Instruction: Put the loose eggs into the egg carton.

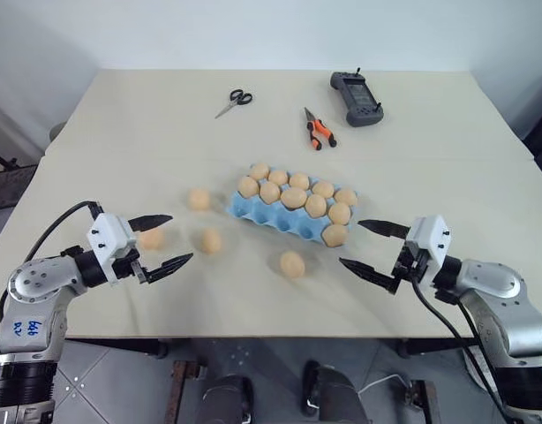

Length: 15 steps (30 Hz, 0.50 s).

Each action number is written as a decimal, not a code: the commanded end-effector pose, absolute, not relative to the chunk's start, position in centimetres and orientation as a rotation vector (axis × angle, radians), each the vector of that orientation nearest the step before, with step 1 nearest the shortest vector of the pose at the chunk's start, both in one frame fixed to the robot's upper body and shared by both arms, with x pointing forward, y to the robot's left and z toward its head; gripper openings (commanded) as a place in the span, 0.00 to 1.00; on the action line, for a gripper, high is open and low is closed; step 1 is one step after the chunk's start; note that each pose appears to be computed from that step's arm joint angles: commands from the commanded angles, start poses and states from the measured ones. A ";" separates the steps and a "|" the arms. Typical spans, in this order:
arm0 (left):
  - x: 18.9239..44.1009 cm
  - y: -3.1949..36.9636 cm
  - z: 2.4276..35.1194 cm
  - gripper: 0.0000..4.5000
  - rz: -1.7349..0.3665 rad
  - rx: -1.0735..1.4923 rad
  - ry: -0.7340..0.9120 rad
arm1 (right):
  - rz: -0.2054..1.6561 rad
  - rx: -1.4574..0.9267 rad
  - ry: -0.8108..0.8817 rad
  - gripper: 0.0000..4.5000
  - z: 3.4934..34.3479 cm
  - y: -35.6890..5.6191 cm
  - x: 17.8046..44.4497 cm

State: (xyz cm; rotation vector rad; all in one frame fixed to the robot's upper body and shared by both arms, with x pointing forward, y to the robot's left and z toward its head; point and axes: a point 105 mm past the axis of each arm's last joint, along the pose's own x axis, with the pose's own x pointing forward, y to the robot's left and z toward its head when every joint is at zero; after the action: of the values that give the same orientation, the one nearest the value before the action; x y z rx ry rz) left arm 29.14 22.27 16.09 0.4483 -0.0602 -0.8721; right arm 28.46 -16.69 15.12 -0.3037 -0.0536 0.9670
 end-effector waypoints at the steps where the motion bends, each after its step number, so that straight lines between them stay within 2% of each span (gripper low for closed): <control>1: 29.1 21.8 17.0 0.99 -0.880 0.476 -0.091 | 0.965 -0.306 -0.100 1.00 16.2 -16.6 28.2; 6: 28.7 21.3 16.5 0.99 -0.934 0.462 -0.078 | 0.964 -0.314 -0.093 1.00 16.1 -17.1 27.5; 10: 28.0 20.3 16.0 0.99 -1.034 0.475 -0.074 | 1.004 -0.341 -0.024 1.00 15.0 -17.6 26.2; 15: 27.3 19.5 15.0 0.99 -1.141 0.518 -0.053 | 1.059 -0.381 0.009 1.00 14.1 -16.4 25.7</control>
State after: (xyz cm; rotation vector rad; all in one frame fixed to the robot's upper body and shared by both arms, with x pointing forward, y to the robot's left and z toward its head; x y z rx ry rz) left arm 27.66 19.77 14.51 0.4631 -0.0309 -1.1001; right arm 25.98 -17.39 13.30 -0.3521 0.0527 1.0296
